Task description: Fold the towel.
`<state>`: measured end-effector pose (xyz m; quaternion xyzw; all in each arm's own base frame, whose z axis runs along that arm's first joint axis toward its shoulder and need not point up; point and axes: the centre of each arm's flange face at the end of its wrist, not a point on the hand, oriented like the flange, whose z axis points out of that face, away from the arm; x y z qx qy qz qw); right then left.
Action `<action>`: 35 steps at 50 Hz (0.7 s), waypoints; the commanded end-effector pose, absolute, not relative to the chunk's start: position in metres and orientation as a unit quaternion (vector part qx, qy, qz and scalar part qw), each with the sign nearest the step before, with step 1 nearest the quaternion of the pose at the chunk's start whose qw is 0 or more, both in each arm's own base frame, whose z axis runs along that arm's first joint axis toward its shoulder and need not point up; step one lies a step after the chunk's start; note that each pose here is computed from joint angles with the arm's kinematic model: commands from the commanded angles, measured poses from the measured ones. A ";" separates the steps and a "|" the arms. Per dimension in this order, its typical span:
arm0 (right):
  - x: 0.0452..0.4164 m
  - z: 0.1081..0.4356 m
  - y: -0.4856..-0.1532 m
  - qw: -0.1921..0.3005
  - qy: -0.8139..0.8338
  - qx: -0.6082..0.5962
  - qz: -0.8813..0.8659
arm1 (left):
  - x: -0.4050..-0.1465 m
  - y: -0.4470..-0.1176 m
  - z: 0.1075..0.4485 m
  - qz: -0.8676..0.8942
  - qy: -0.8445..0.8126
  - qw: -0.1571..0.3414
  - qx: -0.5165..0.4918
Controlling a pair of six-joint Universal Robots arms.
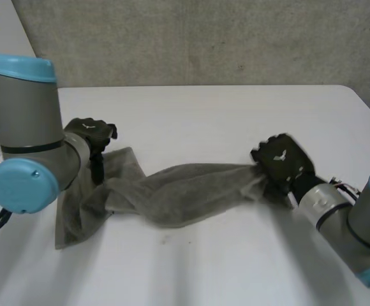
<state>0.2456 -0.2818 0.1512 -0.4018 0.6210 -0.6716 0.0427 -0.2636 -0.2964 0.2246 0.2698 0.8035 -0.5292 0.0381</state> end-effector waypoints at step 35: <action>0.228 0.150 -0.304 0.065 0.787 -0.209 -0.577 | -0.186 -0.204 0.161 -0.469 0.856 0.025 0.214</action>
